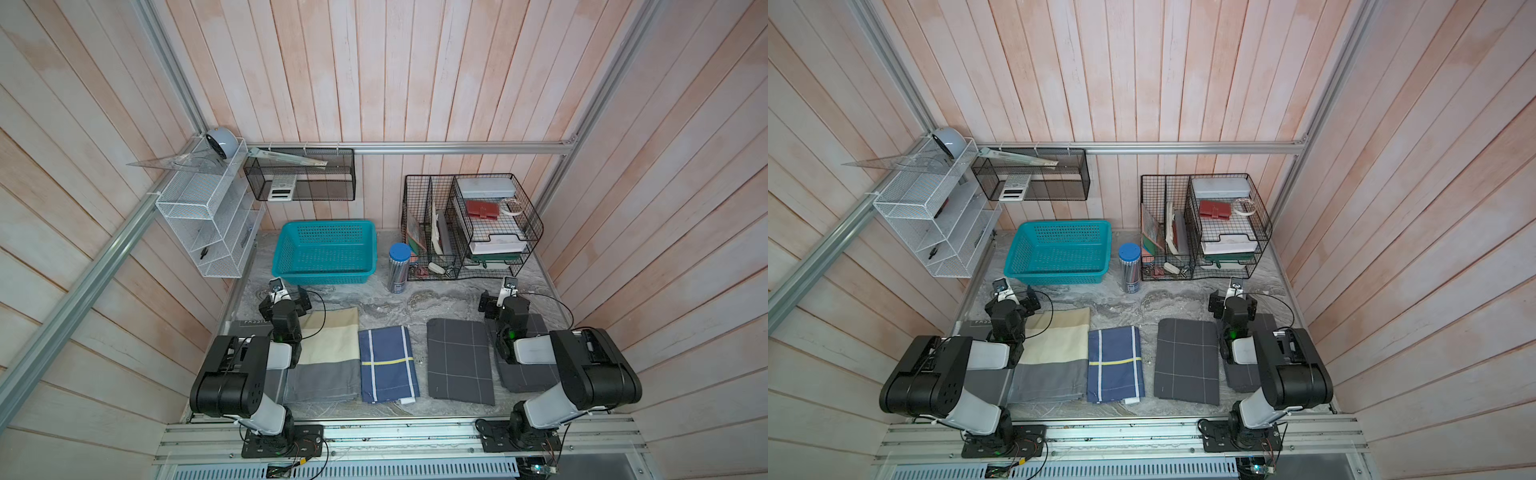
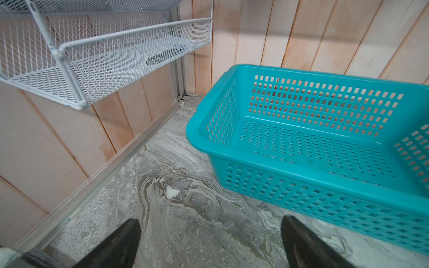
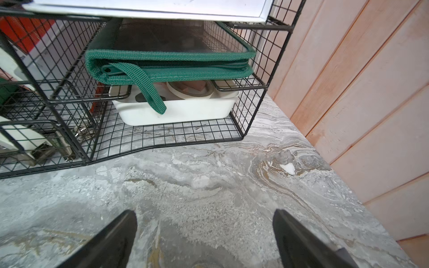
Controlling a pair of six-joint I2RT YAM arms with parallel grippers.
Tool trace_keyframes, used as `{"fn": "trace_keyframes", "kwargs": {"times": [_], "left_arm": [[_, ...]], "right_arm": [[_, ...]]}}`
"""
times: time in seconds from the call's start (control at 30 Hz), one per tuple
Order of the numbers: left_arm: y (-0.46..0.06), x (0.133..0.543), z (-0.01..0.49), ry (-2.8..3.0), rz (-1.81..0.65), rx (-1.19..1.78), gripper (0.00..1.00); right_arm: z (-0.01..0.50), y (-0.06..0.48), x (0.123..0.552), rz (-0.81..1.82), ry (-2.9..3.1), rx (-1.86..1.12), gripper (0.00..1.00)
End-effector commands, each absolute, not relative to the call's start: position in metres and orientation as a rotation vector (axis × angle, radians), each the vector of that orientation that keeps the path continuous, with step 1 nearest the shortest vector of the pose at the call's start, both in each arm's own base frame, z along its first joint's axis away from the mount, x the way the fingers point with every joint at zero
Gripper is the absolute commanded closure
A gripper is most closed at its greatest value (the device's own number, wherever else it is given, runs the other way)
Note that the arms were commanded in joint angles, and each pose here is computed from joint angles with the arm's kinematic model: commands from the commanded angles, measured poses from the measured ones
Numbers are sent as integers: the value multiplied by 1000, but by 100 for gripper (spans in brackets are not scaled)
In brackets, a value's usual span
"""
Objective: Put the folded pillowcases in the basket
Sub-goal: Move the basket to the center of the board.
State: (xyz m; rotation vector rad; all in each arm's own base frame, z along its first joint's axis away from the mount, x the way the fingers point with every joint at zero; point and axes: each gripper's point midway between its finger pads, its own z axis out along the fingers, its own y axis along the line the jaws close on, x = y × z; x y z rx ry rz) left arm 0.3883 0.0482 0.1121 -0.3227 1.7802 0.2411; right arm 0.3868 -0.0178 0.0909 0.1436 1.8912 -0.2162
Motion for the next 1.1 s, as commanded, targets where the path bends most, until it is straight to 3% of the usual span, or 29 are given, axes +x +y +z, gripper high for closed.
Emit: {"fn": "trace_keyframes", "kwargs": {"times": [0.0,0.53,0.77,0.87,1.07], "left_arm": [[49,391,114,1779,258,-315,0],[47,386,115,1753,237,-299,0],[36,340,168,1553,344,-306,0],[23,319,200,1458,363,-338,0],[2,306,230,1622,89,-501,0]], "right_arm": [[97,-20,391,-220,1867,164,2],[101,-12,386,-205,1834,119,2],[146,17,364,-292,1718,-16,2],[190,38,344,-331,1586,-4,2],[231,93,311,97,1778,-33,2]]}}
